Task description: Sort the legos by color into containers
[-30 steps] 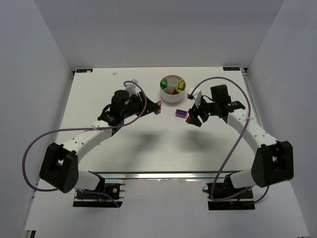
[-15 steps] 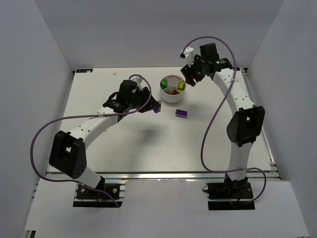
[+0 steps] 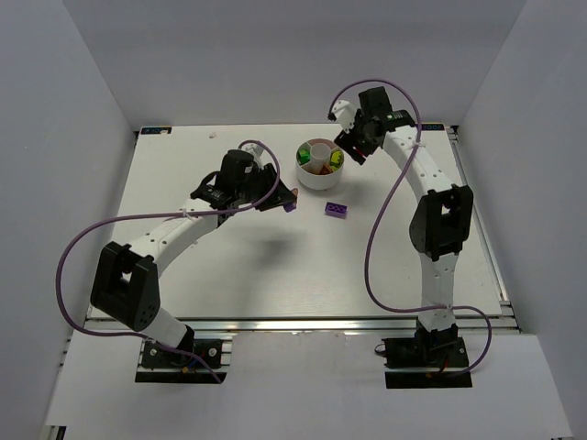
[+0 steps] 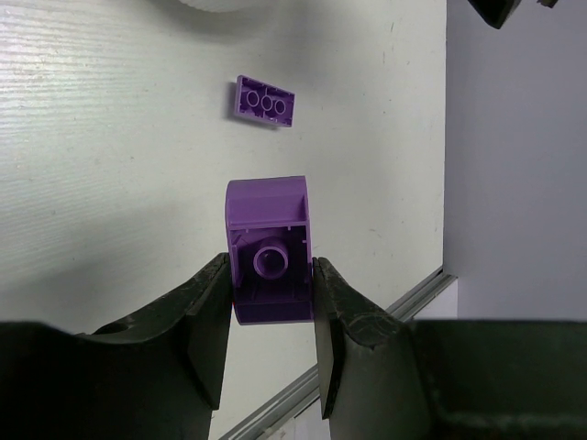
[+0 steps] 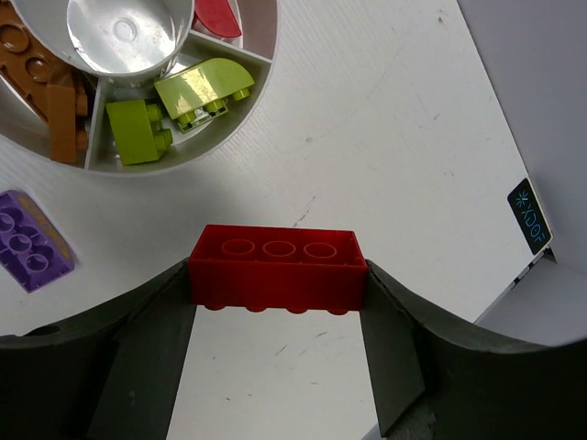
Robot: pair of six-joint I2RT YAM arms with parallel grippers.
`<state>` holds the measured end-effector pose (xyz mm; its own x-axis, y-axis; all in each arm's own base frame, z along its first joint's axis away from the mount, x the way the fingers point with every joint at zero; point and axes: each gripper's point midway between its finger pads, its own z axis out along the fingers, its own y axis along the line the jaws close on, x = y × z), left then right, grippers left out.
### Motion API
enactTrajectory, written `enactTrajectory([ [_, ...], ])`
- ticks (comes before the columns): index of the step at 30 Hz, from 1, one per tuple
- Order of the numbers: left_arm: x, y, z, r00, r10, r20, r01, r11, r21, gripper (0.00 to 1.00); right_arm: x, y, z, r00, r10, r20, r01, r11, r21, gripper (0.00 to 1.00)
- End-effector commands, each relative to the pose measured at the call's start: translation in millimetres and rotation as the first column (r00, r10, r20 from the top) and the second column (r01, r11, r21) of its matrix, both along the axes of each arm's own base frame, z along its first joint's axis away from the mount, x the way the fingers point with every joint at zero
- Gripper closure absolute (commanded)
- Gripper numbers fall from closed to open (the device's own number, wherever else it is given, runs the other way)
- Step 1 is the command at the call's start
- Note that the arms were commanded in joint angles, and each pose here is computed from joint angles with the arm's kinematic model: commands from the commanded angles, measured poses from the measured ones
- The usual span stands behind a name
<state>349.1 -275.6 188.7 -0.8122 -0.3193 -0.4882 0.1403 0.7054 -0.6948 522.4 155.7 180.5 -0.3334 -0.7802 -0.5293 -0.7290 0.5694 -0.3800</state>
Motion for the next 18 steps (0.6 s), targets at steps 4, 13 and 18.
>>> enactTrajectory([
  [4, -7, 6, 11, 0.999, 0.014, 0.032, -0.013, 1.000, -0.026, 0.96, 9, -1, 6, 0.999, 0.018, 0.037, -0.017, 0.999, -0.038, 1.00],
  [13, -14, 10, 8, 0.999, 0.016, 0.030, -0.016, 1.000, -0.025, 0.96, 6, 3, 4, 0.999, 0.021, 0.027, -0.021, 1.000, -0.018, 1.00],
  [18, -15, 11, 7, 0.999, 0.019, 0.029, -0.018, 0.999, -0.028, 0.96, 5, 4, 7, 0.999, 0.025, 0.032, -0.025, 1.000, -0.012, 1.00],
])
